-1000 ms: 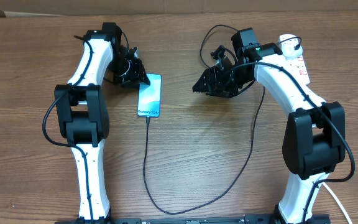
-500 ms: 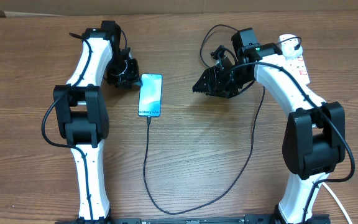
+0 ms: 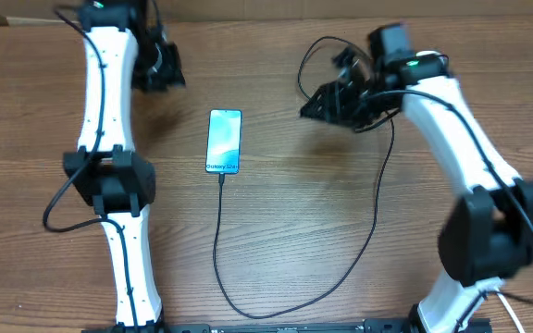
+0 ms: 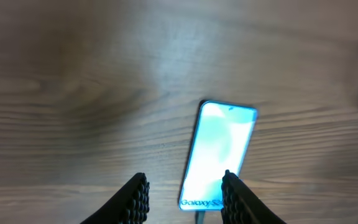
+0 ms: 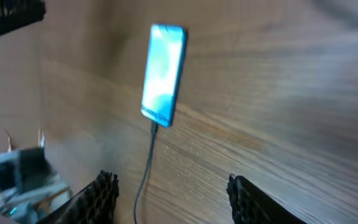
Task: Plug charger to phone and switch on socket
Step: 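Raise the left arm away and move the right gripper over the power strip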
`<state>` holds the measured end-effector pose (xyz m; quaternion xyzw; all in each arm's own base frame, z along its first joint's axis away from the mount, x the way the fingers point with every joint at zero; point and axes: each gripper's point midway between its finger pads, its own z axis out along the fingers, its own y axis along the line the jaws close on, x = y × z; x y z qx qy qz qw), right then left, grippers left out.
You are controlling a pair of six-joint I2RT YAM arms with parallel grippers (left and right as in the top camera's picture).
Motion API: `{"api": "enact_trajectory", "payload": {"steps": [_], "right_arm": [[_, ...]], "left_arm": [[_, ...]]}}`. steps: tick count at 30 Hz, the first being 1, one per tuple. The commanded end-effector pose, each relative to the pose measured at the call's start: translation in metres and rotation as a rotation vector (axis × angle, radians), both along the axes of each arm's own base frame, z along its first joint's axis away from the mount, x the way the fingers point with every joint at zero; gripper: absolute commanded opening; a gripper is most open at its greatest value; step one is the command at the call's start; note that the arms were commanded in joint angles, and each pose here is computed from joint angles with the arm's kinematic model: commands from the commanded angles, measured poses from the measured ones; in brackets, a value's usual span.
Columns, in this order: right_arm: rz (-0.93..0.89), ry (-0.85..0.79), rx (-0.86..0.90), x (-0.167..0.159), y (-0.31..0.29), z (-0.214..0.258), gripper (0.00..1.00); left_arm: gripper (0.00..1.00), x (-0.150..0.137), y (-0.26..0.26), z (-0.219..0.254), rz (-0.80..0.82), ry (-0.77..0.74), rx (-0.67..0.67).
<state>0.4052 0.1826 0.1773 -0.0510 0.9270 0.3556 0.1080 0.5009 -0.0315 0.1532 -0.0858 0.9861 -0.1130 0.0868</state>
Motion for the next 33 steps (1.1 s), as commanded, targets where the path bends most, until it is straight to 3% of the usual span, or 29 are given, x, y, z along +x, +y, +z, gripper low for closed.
{"api": "enact_trajectory", "payload": {"steps": [1,3,7,9,10,11,14,22,33], "right_arm": [[-0.089,-0.153,-0.081,0.008,-0.034,0.055,0.58],[-0.144,-0.160,-0.122,0.009,-0.053,0.061,0.58],[-0.306,-0.143,-0.194,0.016,-0.100,0.064,0.58],[-0.397,-0.132,-0.235,0.021,-0.128,0.061,0.58],[-0.438,-0.131,-0.265,0.023,-0.144,0.060,0.59],[-0.507,-0.125,-0.319,0.025,-0.172,0.056,0.62],[-0.607,-0.118,-0.401,0.025,-0.210,0.053,0.70],[-0.767,-0.125,-0.570,0.027,-0.274,0.047,0.76],[-0.872,-0.081,-0.603,0.058,-0.313,0.000,0.86]], "left_arm": [[0.42,0.006,0.009,0.068,0.004,-0.196,0.017],[0.54,0.006,0.009,0.094,-0.013,-0.280,0.020],[0.64,-0.005,0.012,0.144,-0.003,-0.404,0.041],[0.83,-0.011,0.016,0.162,0.008,-0.445,0.066],[0.86,-0.015,0.019,0.170,0.015,-0.462,0.080],[0.99,-0.021,0.022,0.182,0.023,-0.489,0.096],[1.00,-0.031,0.023,0.203,0.029,-0.534,0.106],[1.00,-0.039,0.023,0.216,0.031,-0.565,0.107],[1.00,-0.038,0.023,0.214,0.031,-0.557,0.107]]}}
